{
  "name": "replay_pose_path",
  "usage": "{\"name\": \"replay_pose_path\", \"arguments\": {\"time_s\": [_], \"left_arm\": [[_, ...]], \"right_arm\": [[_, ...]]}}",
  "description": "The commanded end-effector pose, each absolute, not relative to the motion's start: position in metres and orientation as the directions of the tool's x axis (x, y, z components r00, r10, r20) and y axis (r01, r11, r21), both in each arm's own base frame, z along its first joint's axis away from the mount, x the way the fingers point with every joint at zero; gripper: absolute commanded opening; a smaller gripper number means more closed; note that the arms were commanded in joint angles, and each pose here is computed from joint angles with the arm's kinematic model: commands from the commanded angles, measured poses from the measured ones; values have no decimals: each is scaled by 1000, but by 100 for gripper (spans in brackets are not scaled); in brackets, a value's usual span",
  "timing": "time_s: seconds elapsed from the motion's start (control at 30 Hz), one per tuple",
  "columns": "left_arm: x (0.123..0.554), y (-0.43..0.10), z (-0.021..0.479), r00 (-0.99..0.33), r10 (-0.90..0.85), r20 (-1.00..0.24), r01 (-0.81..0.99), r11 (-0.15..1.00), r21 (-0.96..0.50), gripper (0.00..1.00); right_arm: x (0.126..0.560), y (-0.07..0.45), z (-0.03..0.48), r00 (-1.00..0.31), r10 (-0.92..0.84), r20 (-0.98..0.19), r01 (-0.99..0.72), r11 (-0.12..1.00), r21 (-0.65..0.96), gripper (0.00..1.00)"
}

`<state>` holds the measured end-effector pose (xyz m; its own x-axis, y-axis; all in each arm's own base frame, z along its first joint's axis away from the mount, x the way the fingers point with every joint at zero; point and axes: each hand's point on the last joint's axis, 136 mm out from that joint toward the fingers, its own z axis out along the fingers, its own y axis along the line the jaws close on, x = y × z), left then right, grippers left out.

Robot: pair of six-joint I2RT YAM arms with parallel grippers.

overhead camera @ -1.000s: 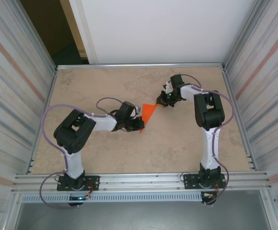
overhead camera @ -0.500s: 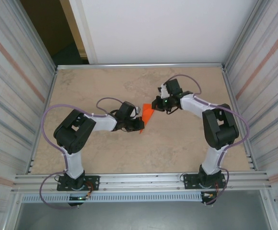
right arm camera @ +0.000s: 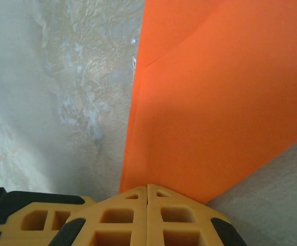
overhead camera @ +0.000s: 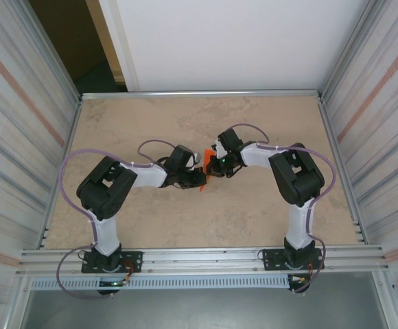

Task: Fold a paper plane with a square sheet of paper (pick it up from the middle)
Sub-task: Fold the wing for the fifth time at the center of the table.

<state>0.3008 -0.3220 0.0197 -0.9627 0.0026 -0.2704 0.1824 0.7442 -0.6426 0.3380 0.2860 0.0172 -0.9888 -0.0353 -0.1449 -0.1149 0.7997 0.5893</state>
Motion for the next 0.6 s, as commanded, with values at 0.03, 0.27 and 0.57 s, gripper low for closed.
{"name": "replay_pose_path", "arguments": {"time_s": [0.03, 0.27, 0.57], "left_arm": [[268, -292, -19, -991, 32, -133, 101, 827, -553, 0], [253, -279, -33, -997, 28, -78, 65, 854, -516, 0], [255, -279, -32, -996, 38, -85, 77, 850, -521, 0]], "right_arm": [[351, 274, -1, -993, 7, -114, -60, 820, 570, 0], [409, 218, -11, -980, 176, -95, 88, 807, 585, 0], [470, 173, 0, -956, 277, -97, 163, 777, 607, 0]]}}
